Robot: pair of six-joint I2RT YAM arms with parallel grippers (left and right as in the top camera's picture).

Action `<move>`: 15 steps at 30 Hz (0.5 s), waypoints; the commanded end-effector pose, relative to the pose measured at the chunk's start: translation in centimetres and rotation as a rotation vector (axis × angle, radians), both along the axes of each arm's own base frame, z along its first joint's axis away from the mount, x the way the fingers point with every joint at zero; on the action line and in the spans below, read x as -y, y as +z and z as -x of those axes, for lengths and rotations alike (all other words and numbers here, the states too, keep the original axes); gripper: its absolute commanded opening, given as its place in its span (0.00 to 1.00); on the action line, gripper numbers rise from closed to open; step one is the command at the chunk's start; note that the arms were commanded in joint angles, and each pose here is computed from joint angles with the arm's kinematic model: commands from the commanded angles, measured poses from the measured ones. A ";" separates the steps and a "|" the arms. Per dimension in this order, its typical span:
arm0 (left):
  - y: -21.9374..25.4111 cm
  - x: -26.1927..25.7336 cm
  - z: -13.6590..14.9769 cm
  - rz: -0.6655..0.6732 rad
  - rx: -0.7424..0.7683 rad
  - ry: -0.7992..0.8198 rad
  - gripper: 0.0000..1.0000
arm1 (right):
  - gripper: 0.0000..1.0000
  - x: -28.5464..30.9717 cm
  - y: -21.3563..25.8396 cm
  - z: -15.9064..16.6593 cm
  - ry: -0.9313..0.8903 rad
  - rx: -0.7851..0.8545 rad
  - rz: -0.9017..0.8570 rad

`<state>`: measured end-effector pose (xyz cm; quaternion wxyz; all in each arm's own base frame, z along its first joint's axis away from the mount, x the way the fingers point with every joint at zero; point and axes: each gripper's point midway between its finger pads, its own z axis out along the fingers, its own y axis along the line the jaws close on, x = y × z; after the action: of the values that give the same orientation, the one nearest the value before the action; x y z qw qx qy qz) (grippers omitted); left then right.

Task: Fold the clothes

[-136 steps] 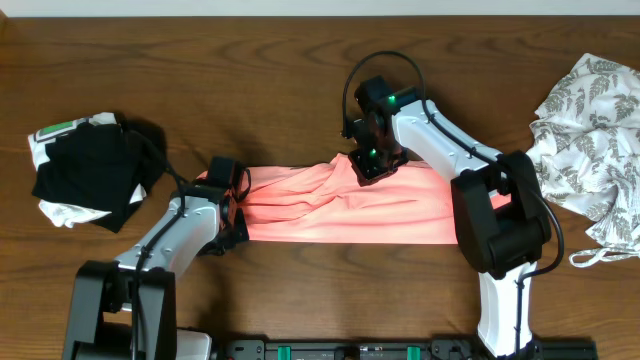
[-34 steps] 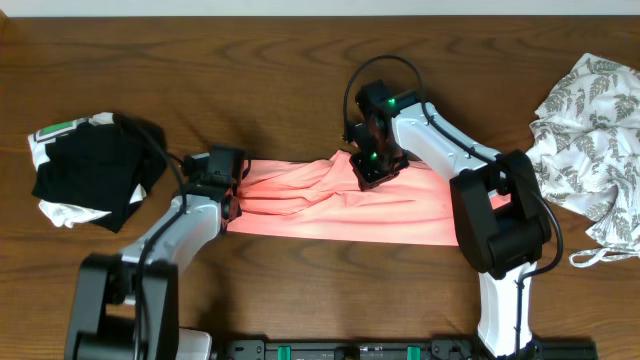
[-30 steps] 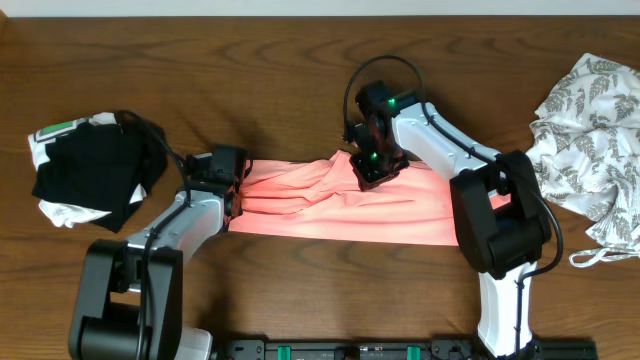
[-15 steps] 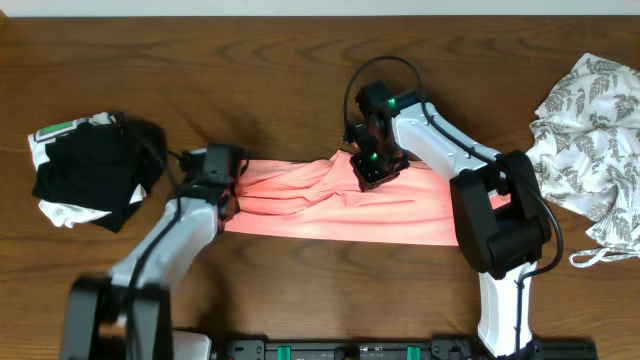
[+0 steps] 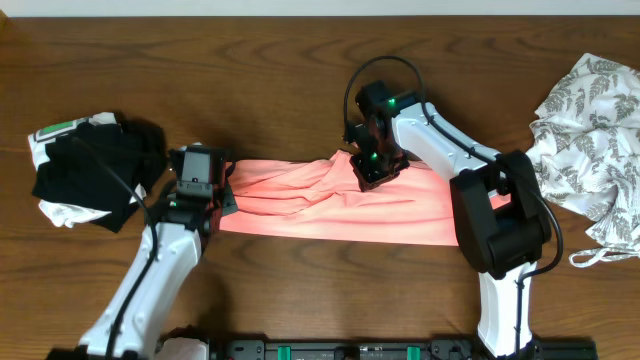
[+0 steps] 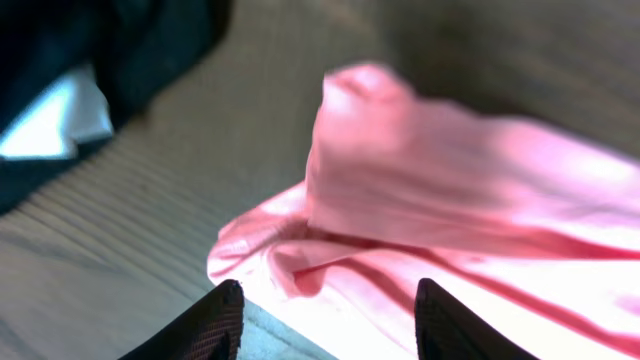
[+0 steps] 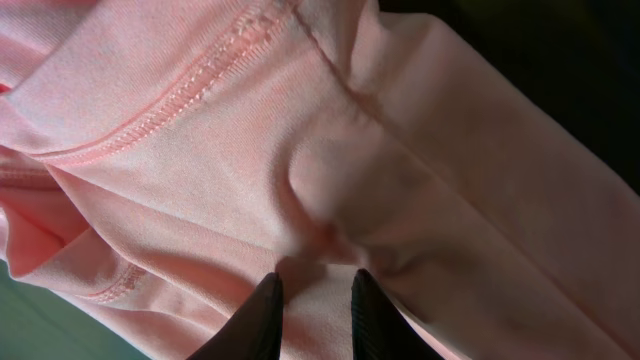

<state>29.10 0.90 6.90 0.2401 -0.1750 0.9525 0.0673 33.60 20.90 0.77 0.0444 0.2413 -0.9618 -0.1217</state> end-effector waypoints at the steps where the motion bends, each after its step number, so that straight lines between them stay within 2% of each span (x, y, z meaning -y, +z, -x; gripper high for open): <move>1: -2.6 -0.1 0.6 0.114 -0.093 0.033 0.58 | 0.23 0.6 -0.8 0.0 -0.026 -0.023 0.011; 6: -3.5 -0.5 0.1 0.299 -0.094 0.071 0.58 | 0.22 0.6 -0.8 0.0 -0.026 -0.022 0.010; 15: -3.2 -2.2 -1.0 0.359 -0.036 0.097 0.63 | 0.23 0.6 -0.8 0.0 -0.026 -0.020 0.009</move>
<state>29.86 3.38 3.79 0.1857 -0.2720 0.9417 -0.0687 33.67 20.93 0.77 0.0429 0.2415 -0.9617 -0.1220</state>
